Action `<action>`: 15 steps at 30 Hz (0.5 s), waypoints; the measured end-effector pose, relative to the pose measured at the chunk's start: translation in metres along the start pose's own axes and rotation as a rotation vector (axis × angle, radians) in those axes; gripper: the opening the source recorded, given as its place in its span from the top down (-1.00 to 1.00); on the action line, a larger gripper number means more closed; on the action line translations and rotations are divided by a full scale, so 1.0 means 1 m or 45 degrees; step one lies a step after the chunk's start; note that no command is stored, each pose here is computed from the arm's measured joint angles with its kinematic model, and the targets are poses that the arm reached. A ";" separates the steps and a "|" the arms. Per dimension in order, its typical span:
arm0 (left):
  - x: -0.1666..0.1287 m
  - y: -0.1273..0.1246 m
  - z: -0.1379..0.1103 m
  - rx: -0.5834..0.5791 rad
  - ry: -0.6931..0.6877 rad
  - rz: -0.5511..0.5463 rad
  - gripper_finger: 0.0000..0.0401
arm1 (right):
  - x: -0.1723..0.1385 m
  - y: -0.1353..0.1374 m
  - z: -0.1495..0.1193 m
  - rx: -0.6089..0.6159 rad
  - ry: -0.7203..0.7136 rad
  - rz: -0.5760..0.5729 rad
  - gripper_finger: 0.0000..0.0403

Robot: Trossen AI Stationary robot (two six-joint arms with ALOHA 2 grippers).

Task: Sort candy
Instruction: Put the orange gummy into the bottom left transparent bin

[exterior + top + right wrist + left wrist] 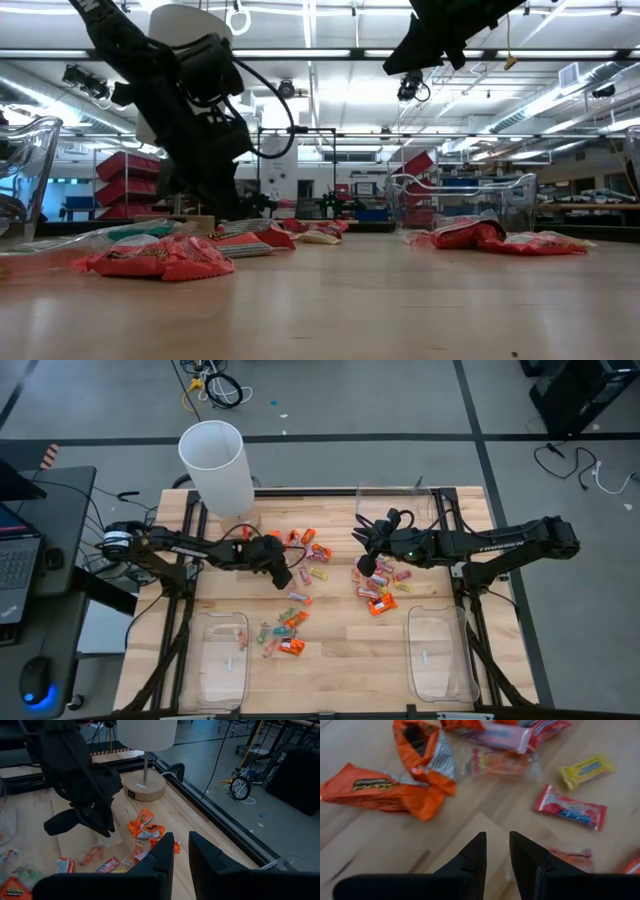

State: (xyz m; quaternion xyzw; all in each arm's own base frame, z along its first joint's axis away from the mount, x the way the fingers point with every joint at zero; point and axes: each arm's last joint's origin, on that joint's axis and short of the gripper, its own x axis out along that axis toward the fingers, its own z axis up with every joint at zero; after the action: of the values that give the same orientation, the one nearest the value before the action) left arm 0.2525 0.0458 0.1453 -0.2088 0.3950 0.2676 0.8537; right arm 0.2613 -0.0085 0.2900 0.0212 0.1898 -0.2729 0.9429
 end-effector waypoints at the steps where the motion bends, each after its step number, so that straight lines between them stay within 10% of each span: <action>1: 0.000 0.000 0.000 -0.001 0.006 -0.012 0.56 | 0.000 0.000 0.000 0.000 0.000 0.000 0.77; 15: 0.000 -0.002 0.001 0.026 0.043 -0.135 0.46 | 0.000 0.000 0.000 0.000 0.000 0.000 0.77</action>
State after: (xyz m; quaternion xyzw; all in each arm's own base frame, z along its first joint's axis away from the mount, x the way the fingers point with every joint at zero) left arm 0.2546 0.0448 0.1462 -0.2251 0.4004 0.2145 0.8620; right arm 0.2613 -0.0085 0.2900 0.0212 0.1896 -0.2729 0.9429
